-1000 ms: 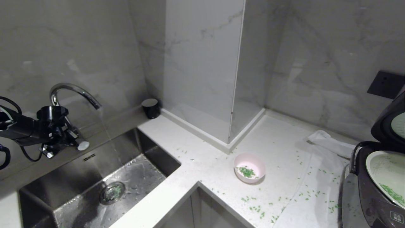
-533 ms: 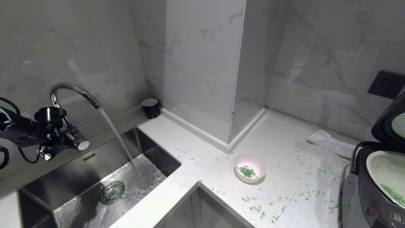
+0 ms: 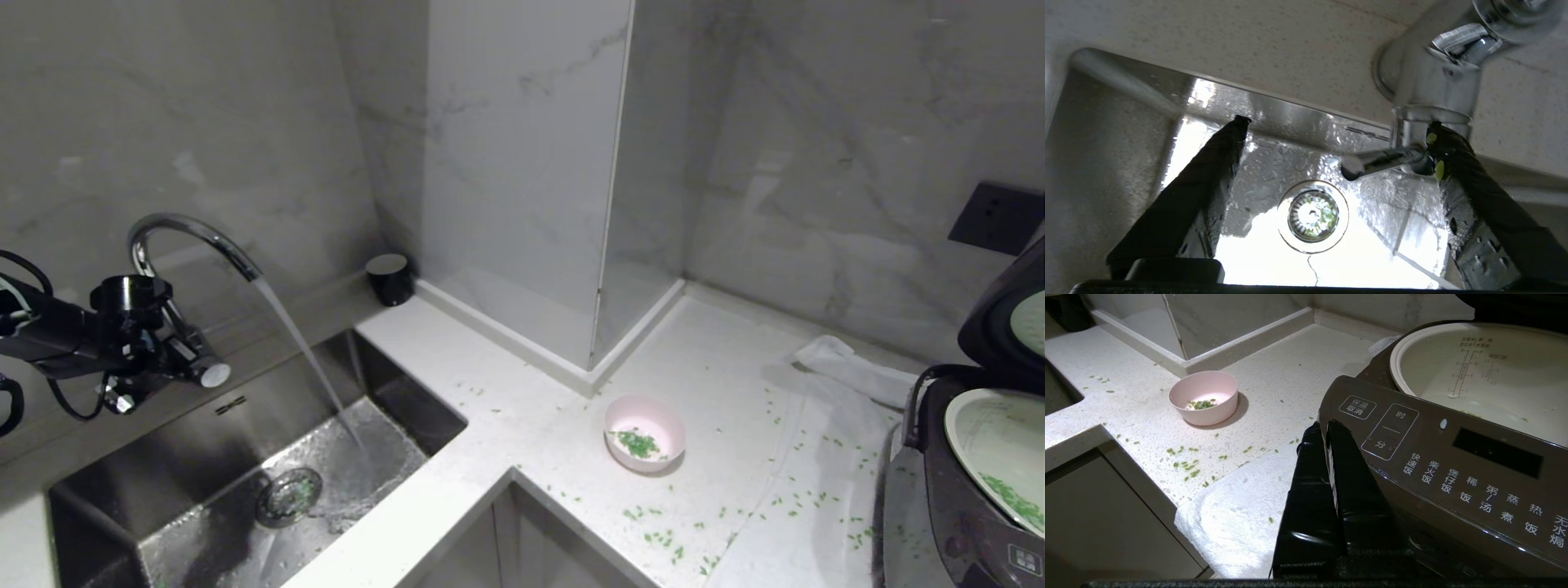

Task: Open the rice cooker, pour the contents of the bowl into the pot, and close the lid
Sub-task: Turn on the tap

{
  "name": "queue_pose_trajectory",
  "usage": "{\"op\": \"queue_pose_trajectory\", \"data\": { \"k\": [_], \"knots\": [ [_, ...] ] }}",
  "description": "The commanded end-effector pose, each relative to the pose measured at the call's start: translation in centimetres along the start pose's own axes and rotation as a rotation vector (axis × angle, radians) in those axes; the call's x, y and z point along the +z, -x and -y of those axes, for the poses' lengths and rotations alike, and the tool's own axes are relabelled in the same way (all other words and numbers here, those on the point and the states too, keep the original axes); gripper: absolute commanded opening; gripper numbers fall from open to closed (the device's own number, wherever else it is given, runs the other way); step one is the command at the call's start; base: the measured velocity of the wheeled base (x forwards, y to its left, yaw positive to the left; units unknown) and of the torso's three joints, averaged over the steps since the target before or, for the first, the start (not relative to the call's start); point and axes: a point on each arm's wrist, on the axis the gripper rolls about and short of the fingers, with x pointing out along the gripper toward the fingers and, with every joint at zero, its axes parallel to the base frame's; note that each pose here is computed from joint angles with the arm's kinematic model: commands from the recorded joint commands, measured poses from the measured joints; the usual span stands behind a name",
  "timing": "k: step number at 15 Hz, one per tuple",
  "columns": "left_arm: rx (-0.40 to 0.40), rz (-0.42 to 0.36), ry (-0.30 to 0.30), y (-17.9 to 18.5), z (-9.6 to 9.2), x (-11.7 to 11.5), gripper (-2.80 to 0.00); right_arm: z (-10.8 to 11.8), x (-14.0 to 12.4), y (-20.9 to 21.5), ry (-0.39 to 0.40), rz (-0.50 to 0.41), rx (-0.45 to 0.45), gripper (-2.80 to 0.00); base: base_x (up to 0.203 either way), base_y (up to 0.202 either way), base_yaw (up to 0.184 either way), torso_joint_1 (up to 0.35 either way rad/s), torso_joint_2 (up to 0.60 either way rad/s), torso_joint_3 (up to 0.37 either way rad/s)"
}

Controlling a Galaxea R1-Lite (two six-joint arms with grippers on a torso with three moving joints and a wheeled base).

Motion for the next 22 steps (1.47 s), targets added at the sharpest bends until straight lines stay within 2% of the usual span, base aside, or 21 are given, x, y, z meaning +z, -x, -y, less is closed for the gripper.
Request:
{"op": "queue_pose_trajectory", "data": {
  "k": [1, 15, 18, 22],
  "knots": [
    [0.000, 0.005, 0.004, 0.0, 0.1, 0.1, -2.80, 0.0, 0.0, 0.0, 0.000, 0.001, 0.000, -2.80, 0.000, 0.000, 0.000, 0.000, 0.00, 0.000],
    [0.005, 0.014, 0.010, -0.9, 0.2, 0.2, -2.80, 0.0, 0.0, 0.0, 0.000, 0.002, 0.000, -2.80, 0.000, 0.000, 0.000, 0.000, 0.00, 0.000],
    [0.036, 0.027, 0.006, -1.9, 0.2, -0.1, -2.80, 0.0, 0.0, 0.0, 0.000, 0.001, 0.000, -2.80, 0.000, 0.000, 0.000, 0.000, 0.00, 0.000],
    [0.032, 0.033, 0.007, -1.7, 0.3, 0.1, -2.80, 0.0, 0.0, 0.0, 0.000, 0.001, 0.000, -2.80, 0.000, 0.000, 0.000, 0.000, 0.00, 0.000]
  ]
}}
